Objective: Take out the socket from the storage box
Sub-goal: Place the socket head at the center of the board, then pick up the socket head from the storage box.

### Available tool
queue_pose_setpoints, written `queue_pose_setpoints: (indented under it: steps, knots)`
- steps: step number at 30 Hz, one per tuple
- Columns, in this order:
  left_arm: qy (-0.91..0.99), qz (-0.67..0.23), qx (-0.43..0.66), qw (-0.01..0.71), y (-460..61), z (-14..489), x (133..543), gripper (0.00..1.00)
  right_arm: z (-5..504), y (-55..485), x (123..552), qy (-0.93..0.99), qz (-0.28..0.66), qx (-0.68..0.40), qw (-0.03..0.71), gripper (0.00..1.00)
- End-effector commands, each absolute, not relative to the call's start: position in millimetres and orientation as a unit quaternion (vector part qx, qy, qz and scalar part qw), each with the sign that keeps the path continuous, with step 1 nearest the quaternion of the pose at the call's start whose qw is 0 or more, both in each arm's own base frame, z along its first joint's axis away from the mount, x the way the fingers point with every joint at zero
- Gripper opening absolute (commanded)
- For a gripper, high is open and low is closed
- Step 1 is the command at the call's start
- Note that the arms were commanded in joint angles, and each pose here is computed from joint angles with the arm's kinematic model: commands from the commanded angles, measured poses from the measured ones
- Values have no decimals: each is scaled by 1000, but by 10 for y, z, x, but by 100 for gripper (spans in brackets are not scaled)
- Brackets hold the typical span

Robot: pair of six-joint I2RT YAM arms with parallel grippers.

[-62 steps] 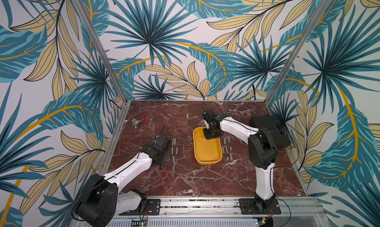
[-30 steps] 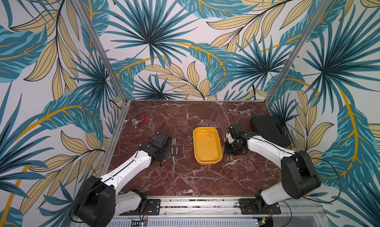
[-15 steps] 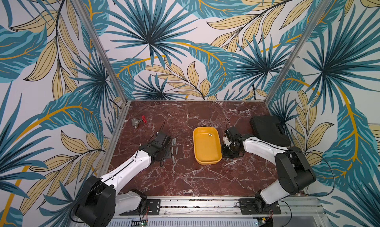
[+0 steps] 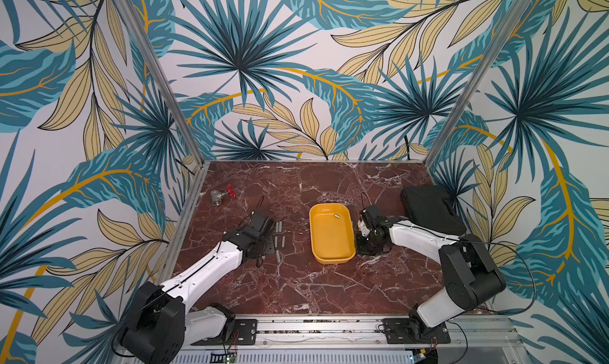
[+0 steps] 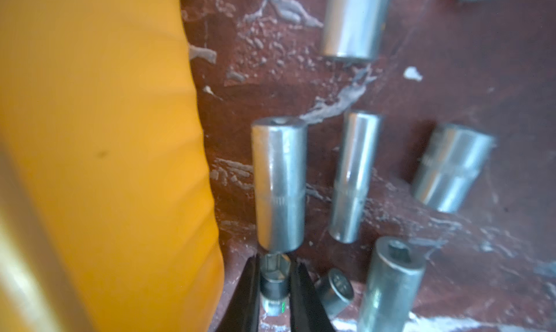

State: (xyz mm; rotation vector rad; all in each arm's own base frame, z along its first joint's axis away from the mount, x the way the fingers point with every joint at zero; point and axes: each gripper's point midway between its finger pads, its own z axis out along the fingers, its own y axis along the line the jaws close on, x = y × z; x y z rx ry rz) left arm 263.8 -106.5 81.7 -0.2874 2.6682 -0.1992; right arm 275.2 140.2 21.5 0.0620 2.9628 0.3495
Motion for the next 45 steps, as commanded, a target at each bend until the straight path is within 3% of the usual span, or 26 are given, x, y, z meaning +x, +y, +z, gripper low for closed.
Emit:
queue_pose_setpoints:
  steps: [1,13,29,45]
  knots:
    - [962,-82,-105,238,-1095,936,2707,42,131,1390,2682,992,110,25,64,18]
    - [961,-88,-102,241,-1132,963,2737,43,170,1391,2694,991,110,24,67,25]
    - [957,-104,-61,262,-1473,1223,2961,43,623,1344,2780,989,103,16,108,26]
    - [944,-155,55,286,-2569,1667,3494,43,972,1109,2810,985,68,25,159,26]
